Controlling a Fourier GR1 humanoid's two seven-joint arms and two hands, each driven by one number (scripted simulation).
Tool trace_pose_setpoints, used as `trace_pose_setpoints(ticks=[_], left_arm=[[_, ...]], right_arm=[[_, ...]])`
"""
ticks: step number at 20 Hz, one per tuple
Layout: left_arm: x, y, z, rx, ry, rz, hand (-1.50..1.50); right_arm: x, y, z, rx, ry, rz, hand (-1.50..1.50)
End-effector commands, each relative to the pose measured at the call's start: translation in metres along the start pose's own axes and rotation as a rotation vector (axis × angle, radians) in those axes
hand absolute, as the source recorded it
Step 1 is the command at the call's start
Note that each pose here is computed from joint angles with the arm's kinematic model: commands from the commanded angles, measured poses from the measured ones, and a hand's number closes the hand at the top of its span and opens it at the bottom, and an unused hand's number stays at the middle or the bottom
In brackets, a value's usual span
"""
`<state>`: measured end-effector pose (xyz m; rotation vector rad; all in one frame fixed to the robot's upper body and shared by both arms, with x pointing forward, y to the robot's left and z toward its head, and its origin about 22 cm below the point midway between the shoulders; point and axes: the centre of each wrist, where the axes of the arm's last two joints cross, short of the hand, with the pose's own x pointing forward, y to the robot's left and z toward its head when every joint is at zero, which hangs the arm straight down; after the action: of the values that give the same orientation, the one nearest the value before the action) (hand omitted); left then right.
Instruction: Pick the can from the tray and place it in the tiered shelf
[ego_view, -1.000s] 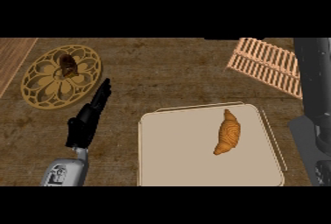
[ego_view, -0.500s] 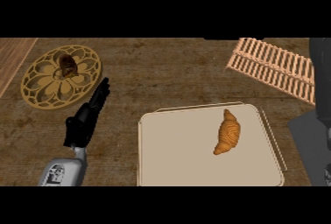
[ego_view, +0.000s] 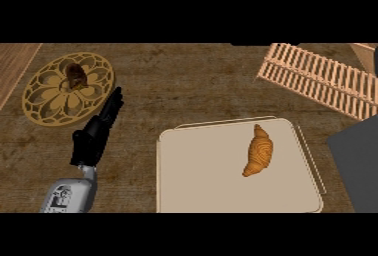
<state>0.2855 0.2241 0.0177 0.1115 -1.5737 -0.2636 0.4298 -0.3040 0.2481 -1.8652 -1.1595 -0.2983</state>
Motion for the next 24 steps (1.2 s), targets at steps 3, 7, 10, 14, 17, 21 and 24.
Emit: trace_pose_setpoints(ticks=[3,7,10,14,17,21,24], left_arm=[[-0.010,0.002,-0.004,-0.003,-0.015,0.003,0.00],[-0.005,-0.008,0.008,-0.013,-0.006,0.007,0.00],[-0.005,0.011,-0.005,0.009,0.000,0.011,0.00],[-0.005,0.010,0.002,-0.004,0.001,0.000,0.00],[0.002,0.000,0.001,0.003,-0.010,0.005,0.00],[0.007,-0.003,0.000,-0.012,-0.004,0.008,0.00],[0.005,-0.010,0.002,-0.003,-0.004,-0.005,0.00]], right_arm=[[-0.024,0.001,0.016,-0.034,0.098,-0.015,-1.50],[-0.002,-0.023,0.006,-0.027,0.121,-0.118,-1.50],[-0.001,-0.032,0.002,-0.008,0.120,-0.209,-1.50],[-0.004,-0.040,0.007,0.037,0.125,-0.261,-1.50],[-0.007,-0.035,-0.004,0.034,0.105,-0.295,-1.50],[0.011,-0.063,-0.017,-0.060,0.153,-0.406,-1.50],[0.015,-0.097,-0.019,-0.146,0.208,-0.567,-1.50]])
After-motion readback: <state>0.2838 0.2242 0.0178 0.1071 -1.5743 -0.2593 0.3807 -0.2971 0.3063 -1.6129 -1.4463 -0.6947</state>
